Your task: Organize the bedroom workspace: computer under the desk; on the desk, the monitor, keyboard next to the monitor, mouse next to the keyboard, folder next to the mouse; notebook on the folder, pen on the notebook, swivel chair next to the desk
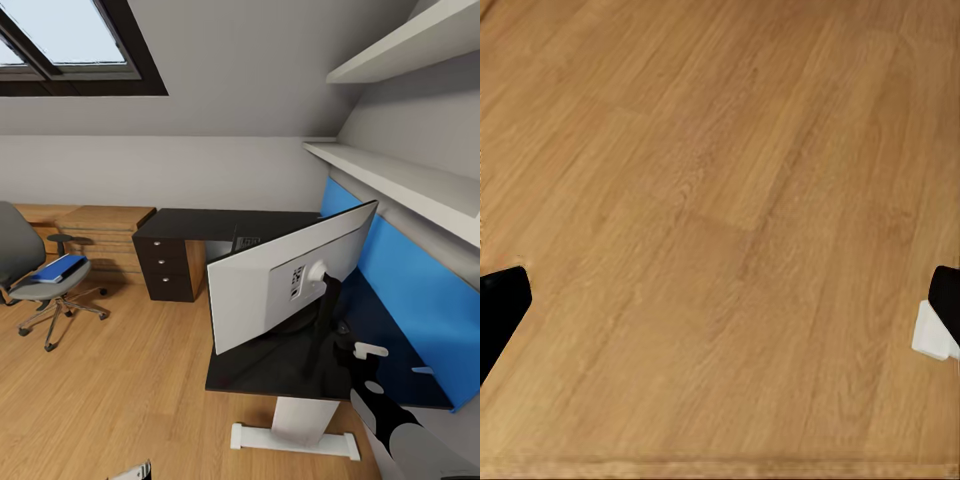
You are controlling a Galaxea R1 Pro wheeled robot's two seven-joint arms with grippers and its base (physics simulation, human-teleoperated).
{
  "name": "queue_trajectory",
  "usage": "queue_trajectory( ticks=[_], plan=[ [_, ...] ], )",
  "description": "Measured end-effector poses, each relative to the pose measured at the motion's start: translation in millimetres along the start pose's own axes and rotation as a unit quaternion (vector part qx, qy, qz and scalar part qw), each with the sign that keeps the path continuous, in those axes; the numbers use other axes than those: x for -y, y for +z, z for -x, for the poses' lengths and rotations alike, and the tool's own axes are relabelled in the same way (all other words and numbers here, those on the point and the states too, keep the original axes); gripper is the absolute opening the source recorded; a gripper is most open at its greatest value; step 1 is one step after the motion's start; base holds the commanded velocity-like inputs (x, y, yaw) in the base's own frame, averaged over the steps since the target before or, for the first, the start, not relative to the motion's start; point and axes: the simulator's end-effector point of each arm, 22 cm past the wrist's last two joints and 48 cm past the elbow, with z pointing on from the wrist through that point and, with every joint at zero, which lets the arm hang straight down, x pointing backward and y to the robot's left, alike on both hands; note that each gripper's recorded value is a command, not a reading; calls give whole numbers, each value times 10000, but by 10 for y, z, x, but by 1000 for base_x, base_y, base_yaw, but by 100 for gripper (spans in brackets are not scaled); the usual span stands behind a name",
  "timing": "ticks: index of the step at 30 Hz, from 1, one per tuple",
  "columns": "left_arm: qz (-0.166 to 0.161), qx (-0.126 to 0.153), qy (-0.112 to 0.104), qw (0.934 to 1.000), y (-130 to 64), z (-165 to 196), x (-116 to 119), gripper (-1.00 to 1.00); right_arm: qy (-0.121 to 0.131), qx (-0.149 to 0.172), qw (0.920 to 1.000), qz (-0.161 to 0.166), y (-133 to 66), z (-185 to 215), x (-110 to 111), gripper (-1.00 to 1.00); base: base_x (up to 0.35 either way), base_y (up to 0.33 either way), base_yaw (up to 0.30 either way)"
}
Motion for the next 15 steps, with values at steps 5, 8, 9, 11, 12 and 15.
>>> queue_trajectory(
  ticks=[5,8,9,11,12,15],
  plan=[
    [75,-642,-188,9977,153,-98,-18,100,-56,-346,9994,-25,23,-218,16,100,0,0,0],
    [58,-805,-528,9953,319,147,-14,100,-77,-551,9984,-33,35,-336,18,100,0,0,0],
    [27,-830,-590,9948,357,223,1,100,-79,-575,9983,-34,41,-356,17,100,0,0,0],
    [-117,-863,-701,9937,446,498,61,100,-82,-618,9980,-40,52,-395,18,100,0,0,0],
    [-173,-847,-732,9936,473,600,81,100,-84,-629,9980,-41,58,-410,17,100,0,0,0],
    [-400,-729,-779,9935,532,1027,159,100,-85,-652,9978,-43,76,-451,15,100,0,0,0]
  ],
)
